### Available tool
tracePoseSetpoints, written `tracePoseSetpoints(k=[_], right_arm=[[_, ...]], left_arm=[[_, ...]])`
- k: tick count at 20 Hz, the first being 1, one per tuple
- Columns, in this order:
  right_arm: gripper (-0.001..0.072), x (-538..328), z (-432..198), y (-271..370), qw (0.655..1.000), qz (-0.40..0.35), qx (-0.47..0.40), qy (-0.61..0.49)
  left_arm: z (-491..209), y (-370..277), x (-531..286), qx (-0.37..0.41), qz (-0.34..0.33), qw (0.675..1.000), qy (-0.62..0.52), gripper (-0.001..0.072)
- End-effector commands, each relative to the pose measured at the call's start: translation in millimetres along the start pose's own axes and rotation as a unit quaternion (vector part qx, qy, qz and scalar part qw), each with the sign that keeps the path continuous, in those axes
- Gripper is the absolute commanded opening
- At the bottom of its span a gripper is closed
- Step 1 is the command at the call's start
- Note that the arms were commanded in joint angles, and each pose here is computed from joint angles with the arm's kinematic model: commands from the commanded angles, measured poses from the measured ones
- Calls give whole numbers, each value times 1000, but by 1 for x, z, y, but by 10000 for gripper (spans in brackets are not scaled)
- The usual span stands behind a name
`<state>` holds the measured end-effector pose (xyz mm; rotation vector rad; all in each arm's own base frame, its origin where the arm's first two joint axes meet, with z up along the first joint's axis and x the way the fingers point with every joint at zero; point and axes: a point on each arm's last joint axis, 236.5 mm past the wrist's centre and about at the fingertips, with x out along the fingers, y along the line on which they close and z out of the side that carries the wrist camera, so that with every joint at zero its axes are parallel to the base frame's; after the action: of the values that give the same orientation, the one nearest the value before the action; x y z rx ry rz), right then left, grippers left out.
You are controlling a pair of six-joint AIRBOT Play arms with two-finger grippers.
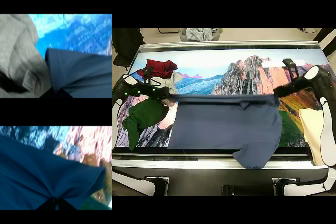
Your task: Fold the shirts.
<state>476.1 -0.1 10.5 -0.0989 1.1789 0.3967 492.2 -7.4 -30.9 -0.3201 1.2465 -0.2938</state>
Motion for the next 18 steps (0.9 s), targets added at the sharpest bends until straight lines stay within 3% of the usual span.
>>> tracePoseSetpoints(k=[1,11,12,13,14,18], right_arm=[[47,0,-72,20,991,36,-1,132],[53,48,-98,33,989,61,58,118],[131,44,-93,32,990,57,60,112],[337,35,-85,32,992,53,55,102],[440,21,-83,32,992,51,38,105],[440,-40,-127,5,981,-41,-9,192]], left_arm=[[-63,4,3,2,-8,992,127,21],[-125,4,21,-44,-22,975,216,29],[-127,2,16,-43,-25,974,223,113],[-127,1,8,-43,-27,973,225,326],[-122,2,-2,-60,-22,975,213,350],[-132,14,-47,-113,-5,979,171,351]])
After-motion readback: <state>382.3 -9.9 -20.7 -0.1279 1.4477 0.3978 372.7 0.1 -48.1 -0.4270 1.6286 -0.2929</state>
